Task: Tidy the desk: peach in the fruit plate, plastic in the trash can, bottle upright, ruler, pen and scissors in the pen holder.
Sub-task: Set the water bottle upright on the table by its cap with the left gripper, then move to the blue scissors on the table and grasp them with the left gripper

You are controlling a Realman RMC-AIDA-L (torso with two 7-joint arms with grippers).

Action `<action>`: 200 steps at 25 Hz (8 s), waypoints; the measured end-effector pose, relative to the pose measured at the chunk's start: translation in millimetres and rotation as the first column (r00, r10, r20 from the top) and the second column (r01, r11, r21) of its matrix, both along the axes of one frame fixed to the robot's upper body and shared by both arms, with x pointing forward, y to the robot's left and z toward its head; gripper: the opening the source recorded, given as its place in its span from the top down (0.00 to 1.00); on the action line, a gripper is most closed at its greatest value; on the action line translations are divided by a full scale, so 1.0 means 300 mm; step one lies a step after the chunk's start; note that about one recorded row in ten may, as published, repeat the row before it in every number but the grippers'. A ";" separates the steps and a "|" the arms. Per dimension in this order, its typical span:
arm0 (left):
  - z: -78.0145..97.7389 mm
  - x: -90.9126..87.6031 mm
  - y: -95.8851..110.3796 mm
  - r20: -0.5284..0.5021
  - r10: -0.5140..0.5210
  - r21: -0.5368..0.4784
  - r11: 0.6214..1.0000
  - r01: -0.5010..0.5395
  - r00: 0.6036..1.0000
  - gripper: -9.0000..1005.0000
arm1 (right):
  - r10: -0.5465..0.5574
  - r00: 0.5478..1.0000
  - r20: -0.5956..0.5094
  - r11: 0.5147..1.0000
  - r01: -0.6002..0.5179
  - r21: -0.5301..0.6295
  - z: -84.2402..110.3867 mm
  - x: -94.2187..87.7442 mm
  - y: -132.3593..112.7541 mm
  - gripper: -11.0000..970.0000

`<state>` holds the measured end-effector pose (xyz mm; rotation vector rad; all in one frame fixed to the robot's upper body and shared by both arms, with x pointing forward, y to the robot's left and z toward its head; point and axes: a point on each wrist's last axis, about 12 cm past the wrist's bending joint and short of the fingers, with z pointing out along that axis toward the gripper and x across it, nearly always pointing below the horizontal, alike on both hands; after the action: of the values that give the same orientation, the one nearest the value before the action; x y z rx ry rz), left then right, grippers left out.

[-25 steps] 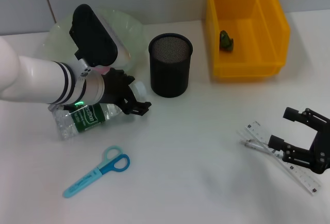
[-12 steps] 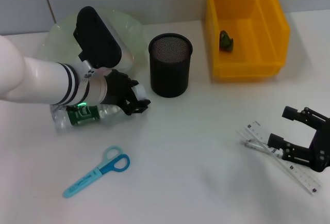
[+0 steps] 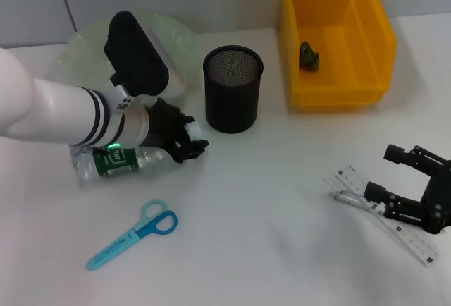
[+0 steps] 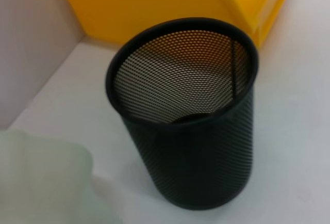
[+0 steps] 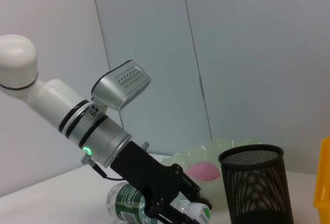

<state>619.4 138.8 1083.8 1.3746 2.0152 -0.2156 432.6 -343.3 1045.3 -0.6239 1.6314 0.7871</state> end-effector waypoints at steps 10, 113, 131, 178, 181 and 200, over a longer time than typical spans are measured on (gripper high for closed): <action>0.042 -0.040 -0.021 -0.013 -0.062 -0.039 0.997 0.062 0.998 0.53 | -0.009 1.000 -0.003 1.000 0.009 0.002 -0.002 -0.006 -0.004 0.14; 0.140 -0.126 0.211 0.080 0.151 -0.554 0.828 -0.082 0.985 0.54 | 0.025 1.000 -0.014 1.000 -0.025 0.012 0.004 0.028 0.025 0.14; 0.098 -0.159 0.255 0.100 0.173 -0.609 0.789 -0.077 0.980 0.47 | 0.035 0.999 -0.026 0.999 -0.035 0.011 0.001 0.029 0.030 0.14; 0.157 -0.449 0.374 0.079 -0.081 -0.458 0.882 0.109 0.994 0.19 | 0.029 1.000 0.009 1.000 -0.029 0.005 0.013 0.046 0.032 0.14; 0.152 -0.448 0.355 0.034 -0.092 -0.404 0.910 0.098 0.995 0.19 | 0.029 1.000 0.009 1.000 -0.029 0.005 0.014 0.047 0.033 0.14; 0.153 -0.375 0.220 -0.177 0.001 -0.088 0.996 -0.017 0.984 0.19 | 0.023 1.000 0.003 1.000 -0.023 0.001 0.008 0.036 0.027 0.14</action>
<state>506.8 204.9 1129.8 1.3299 2.1286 -0.4320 443.3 -335.3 1047.8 -0.6437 1.6239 0.8031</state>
